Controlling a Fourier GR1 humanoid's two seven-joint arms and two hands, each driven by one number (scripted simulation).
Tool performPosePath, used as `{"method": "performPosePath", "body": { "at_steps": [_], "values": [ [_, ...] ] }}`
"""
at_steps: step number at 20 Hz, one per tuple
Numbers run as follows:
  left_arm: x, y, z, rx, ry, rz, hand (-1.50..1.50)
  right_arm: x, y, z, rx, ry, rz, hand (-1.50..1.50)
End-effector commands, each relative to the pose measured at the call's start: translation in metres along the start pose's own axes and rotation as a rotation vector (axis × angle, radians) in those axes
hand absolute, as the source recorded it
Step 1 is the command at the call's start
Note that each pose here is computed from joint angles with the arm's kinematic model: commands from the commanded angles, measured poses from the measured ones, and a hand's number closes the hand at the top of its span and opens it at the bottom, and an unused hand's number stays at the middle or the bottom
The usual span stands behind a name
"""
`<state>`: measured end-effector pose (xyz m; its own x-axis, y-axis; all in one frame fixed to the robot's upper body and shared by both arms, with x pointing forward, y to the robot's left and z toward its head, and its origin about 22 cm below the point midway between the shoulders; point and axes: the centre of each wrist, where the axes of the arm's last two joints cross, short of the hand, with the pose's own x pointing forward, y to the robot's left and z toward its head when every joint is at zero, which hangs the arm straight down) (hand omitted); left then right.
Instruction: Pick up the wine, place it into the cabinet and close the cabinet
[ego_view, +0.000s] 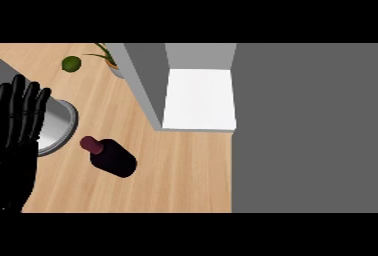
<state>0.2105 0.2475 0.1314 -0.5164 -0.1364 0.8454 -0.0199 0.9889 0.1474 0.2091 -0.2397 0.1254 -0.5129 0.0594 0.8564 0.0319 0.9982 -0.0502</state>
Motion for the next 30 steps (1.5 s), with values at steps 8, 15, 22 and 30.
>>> {"method": "performPosePath", "body": {
  "at_steps": [8,15,22,30],
  "values": [
    [-0.017,-0.041,0.05,-0.594,0.143,0.572,-1.5,0.005,0.011,0.022,0.237,0.121,-0.101,-1.5],
    [0.016,0.007,0.067,-0.681,0.195,0.631,-1.5,0.055,0.0,0.043,0.295,0.173,-0.101,-1.5],
    [0.045,0.004,0.059,-0.663,0.178,0.678,-1.5,0.086,0.014,0.043,0.285,0.153,-0.113,-1.5],
    [0.07,0.013,0.07,-0.645,0.21,0.671,-1.5,0.094,0.01,0.044,0.266,0.162,-0.119,-1.5]
  ]
}}
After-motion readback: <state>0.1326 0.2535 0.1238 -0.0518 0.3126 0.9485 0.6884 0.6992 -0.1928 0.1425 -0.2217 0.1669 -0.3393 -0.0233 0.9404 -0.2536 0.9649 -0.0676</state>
